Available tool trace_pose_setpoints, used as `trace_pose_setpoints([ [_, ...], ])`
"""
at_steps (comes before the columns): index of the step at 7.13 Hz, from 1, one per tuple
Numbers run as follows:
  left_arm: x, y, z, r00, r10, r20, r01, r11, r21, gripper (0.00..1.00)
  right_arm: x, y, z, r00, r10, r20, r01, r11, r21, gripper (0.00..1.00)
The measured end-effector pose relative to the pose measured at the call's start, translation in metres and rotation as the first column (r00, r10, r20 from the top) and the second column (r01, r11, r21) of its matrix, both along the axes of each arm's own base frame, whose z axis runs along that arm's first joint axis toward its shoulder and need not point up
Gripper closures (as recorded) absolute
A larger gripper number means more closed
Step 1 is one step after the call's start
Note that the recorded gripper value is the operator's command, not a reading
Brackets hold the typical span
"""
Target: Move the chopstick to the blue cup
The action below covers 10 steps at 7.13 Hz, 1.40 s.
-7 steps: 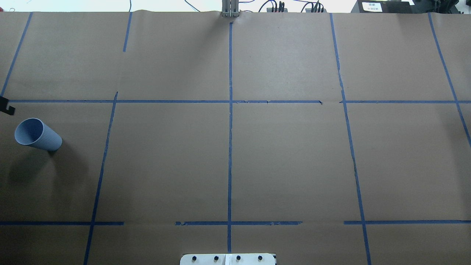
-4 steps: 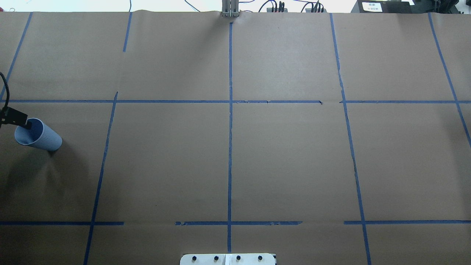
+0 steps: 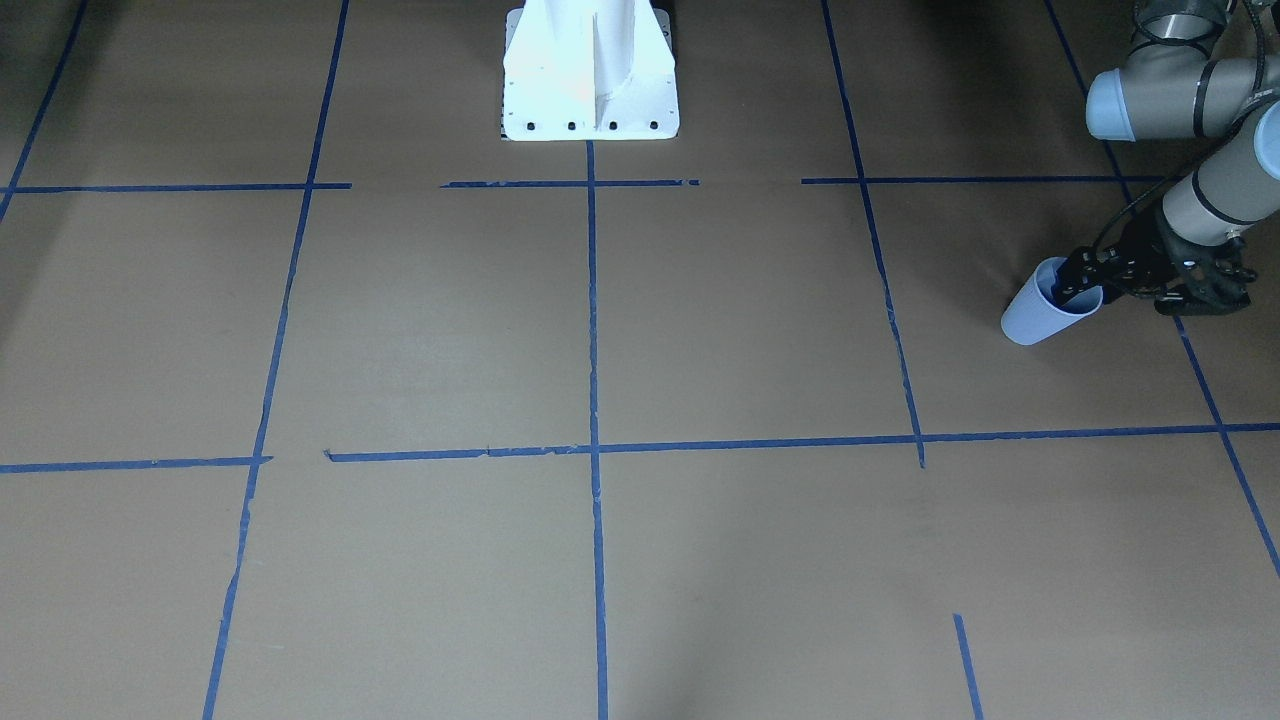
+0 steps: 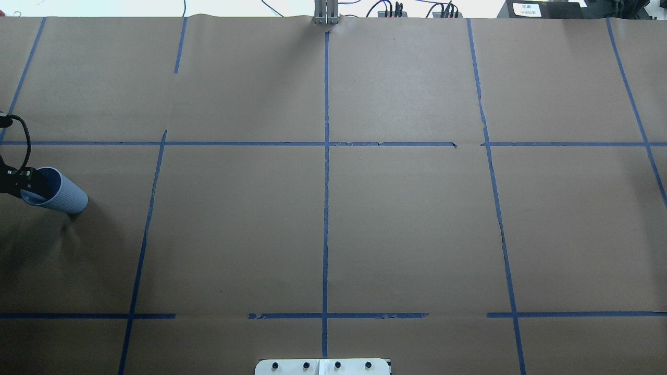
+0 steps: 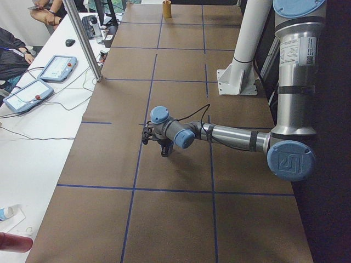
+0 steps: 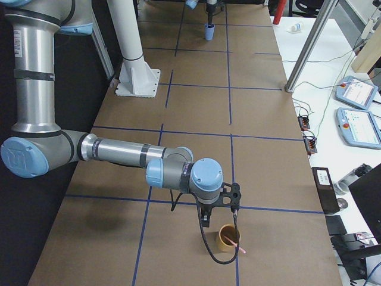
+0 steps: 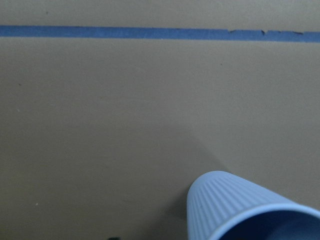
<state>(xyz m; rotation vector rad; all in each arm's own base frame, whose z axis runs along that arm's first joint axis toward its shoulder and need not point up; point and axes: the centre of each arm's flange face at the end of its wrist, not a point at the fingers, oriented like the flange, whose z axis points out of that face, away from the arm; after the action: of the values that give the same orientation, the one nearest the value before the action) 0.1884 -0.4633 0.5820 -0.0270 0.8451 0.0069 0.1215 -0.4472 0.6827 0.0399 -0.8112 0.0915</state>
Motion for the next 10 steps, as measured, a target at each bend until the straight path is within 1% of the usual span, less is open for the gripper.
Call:
trace_pose_setpoints([
  [2, 0.002, -0.002, -0.009, 1.0, 0.007, -0.018, -0.007, 1.0, -0.001, 1.0, 0.0, 0.0, 0.0, 1.0, 0.0, -0.001, 0.0, 1.0, 0.001, 0.0],
  [3, -0.002, -0.002, -0.018, 0.999, 0.01, -0.044, -0.01, 1.0, -0.012, 1.0, 0.0, -0.001, -0.002, 1.0, 0.001, -0.001, -0.001, 1.0, 0.004, 0.0],
  [4, -0.015, -0.004, -0.043, 0.997, 0.001, -0.077, -0.004, 0.999, -0.042, 1.0, 0.0, -0.003, -0.007, 1.0, 0.002, -0.002, -0.002, 1.0, 0.016, 0.0],
  [5, -0.028, -0.01, -0.086, 0.995, -0.015, -0.098, 0.007, 0.997, -0.078, 1.0, 0.001, -0.004, -0.012, 1.0, 0.002, -0.004, -0.002, 0.999, 0.034, 0.0],
  [6, -0.031, -0.022, -0.148, 0.994, -0.027, -0.101, 0.017, 0.995, -0.103, 1.0, 0.001, -0.004, -0.016, 1.0, 0.003, -0.006, -0.002, 0.999, 0.046, 0.0],
  [7, -0.024, -0.039, -0.216, 0.996, -0.035, -0.086, 0.026, 0.994, -0.108, 1.0, 0.0, -0.004, -0.016, 1.0, 0.002, -0.008, -0.001, 0.999, 0.05, 0.0],
  [8, -0.001, -0.049, -0.273, 0.998, -0.033, -0.057, 0.027, 0.994, -0.105, 1.0, 0.0, -0.005, -0.017, 1.0, 0.001, -0.009, 0.0, 0.999, 0.053, 0.0],
  [9, 0.049, -0.047, -0.316, 0.999, -0.028, -0.031, 0.025, 0.992, -0.12, 1.0, 0.0, -0.004, -0.018, 1.0, 0.001, -0.009, 0.0, 0.998, 0.055, 0.0],
  [10, 0.108, -0.045, -0.352, 0.998, -0.051, -0.022, 0.047, 0.989, -0.138, 1.0, 0.0, -0.004, -0.018, 1.0, 0.001, -0.008, 0.0, 0.998, 0.056, 0.0],
])
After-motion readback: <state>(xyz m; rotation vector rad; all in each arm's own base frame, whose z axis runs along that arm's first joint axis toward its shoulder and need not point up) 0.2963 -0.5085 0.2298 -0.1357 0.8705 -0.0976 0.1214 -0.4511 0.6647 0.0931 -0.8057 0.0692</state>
